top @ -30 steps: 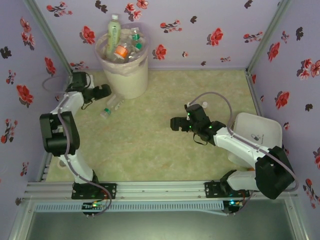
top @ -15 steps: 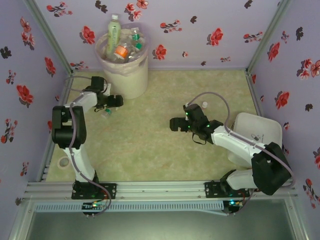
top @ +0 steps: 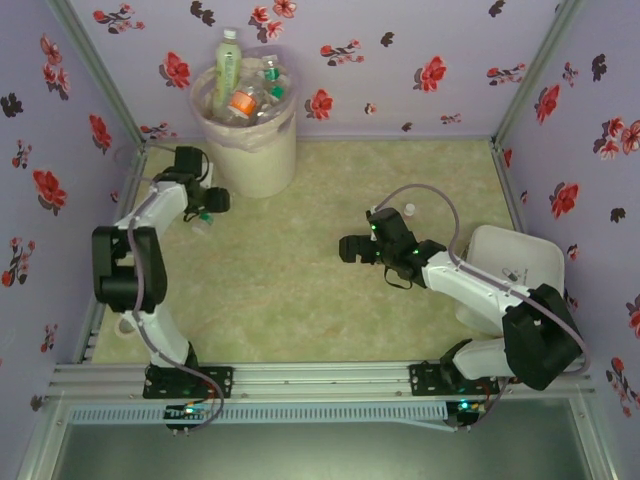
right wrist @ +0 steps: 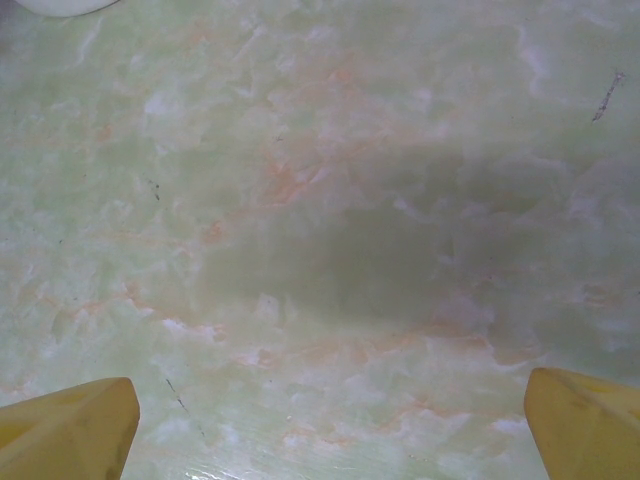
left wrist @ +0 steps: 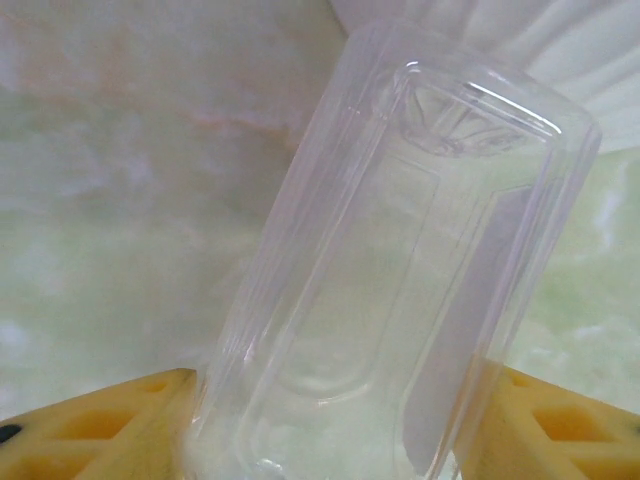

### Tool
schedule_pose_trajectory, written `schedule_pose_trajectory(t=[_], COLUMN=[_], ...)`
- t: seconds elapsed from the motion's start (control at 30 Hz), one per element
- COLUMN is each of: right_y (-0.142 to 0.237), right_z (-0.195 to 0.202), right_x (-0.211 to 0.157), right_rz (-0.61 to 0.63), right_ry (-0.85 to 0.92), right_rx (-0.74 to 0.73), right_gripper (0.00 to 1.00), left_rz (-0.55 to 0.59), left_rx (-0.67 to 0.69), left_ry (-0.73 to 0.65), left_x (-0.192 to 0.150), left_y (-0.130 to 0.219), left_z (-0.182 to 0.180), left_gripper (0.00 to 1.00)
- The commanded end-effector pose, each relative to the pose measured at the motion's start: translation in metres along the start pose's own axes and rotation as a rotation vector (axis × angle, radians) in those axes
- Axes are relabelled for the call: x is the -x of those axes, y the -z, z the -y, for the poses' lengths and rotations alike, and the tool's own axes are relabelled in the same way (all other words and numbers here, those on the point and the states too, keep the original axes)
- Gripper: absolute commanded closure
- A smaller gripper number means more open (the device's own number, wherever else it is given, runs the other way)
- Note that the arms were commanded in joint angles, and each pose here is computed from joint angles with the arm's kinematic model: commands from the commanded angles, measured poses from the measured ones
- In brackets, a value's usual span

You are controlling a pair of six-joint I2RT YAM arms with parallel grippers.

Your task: Put the plastic bottles in the bin

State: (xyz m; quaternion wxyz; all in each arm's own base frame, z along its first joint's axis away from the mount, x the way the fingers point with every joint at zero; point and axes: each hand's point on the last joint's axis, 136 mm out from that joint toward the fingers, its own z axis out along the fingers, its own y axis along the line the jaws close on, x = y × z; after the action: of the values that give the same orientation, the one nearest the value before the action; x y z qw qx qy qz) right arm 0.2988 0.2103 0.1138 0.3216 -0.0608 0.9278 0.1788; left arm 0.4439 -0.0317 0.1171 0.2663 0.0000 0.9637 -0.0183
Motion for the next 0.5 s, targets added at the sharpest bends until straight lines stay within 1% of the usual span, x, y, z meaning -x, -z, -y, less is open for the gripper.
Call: schedule_pose_trajectory(t=[0.0, 0.07, 0.13, 0.2, 0.3, 0.4, 0.47], right_y=[0.001, -0.002, -0.004, -0.008, -0.011, -0.010, -0.007], right_z=[-0.004, -0.005, -0.006, -0.007, -0.009, -0.012, -0.013], right_x=[0.012, 0.012, 0.010, 0.009, 0.008, 0.011, 0.013], right_rz=[0.037, 0.033, 0.025, 0.018, 0.009, 0.018, 0.030], right_ry=[-0.014, -0.016, -0.014, -0.017, -0.018, -0.029, -0.031], right_rx=[0.011, 0.018, 0.021, 0.025, 0.035, 0.048, 0.052], right_gripper=[0.01, 0.01, 0.01, 0.01, 0.01, 0.01, 0.01], left_rz=[0.175, 0.249, 0.357, 0.510, 0.715, 0.857, 0.917], left_rx=[0.042, 0.049, 0.041, 0.019, -0.062, -0.154, -0.197], left_ry=[-0.013, -0.013, 0.001, 0.034, 0.096, 0.150, 0.188], left_x=[0.043, 0.056, 0.074, 0.096, 0.129, 0.164, 0.188], left_y=[0.081, 0.123, 0.171, 0.224, 0.287, 0.319, 0.326], left_z=[-0.010, -0.010, -0.009, -0.006, 0.003, 0.013, 0.016], left_gripper=[0.48, 0.49, 0.50, 0.53, 0.60, 0.66, 0.70])
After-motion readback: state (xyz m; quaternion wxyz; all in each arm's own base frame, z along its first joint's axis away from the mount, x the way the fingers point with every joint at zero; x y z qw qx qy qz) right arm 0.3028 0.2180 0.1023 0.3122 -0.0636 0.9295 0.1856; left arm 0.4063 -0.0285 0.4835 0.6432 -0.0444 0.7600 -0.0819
